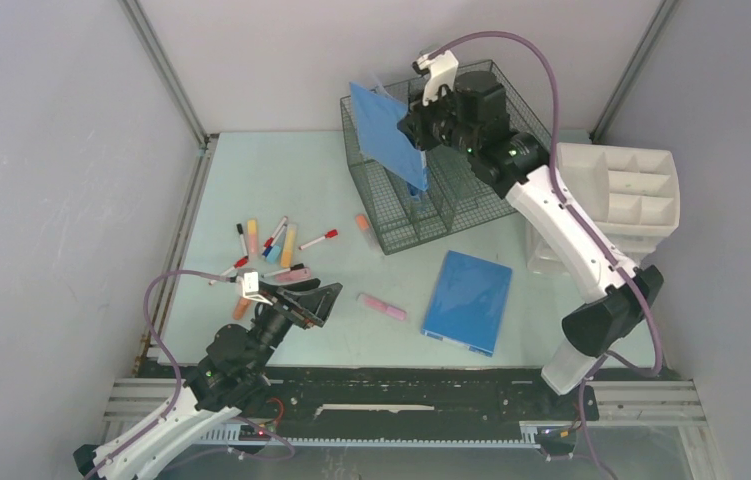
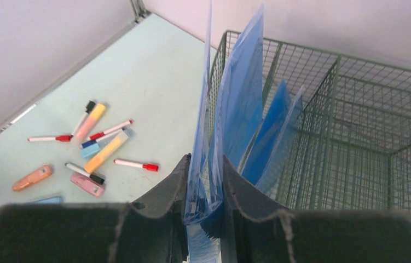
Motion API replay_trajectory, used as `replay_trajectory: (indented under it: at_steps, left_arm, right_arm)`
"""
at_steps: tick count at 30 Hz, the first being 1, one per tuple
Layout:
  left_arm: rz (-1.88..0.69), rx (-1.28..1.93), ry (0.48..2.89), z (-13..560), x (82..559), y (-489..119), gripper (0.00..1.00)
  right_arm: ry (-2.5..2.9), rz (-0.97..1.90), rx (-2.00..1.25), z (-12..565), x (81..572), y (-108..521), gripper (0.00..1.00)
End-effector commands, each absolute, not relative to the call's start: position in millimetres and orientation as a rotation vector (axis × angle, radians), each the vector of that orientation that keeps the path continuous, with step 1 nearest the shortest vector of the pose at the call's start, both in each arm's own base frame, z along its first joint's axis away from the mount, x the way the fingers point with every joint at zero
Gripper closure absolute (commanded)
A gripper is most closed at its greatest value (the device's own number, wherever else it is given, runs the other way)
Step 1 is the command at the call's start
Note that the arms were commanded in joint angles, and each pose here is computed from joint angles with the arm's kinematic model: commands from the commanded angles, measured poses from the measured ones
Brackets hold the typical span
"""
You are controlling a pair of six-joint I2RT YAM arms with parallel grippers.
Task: Organize the desk
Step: Place the folder in the storage box.
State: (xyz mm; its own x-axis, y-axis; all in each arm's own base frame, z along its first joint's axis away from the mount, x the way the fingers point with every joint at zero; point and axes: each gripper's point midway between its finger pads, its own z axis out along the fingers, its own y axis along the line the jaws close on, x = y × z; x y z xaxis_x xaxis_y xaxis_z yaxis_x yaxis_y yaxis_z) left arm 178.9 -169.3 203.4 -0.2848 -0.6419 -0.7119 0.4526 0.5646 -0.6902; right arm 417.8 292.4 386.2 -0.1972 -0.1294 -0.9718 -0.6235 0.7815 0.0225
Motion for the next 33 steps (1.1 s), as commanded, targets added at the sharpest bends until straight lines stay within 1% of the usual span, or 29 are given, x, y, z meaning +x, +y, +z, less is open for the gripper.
replay_trajectory:
  at_steps: [1,8,20,33]
  left_arm:
    - [-1.156,-0.174,1.392,236.0,167.3,-160.3,0.00]
    - [-1.166,-0.176,1.394,235.6,166.9,-161.4,0.00]
    - [-1.184,-0.175,1.394,235.5,165.3,-163.1,0.00]
    - [-1.178,-0.177,1.400,234.9,166.1,-163.0,0.00]
  right_arm:
    - [1.582,0.588,-0.556,457.3,390.1,285.5,1.00]
    - [1.576,0.662,-0.549,465.6,378.1,283.4,1.00]
    - [1.555,0.566,-0.473,433.3,416.4,274.4,1.00]
    - [1.534,0.559,-0.434,444.6,423.7,255.9,1.00]
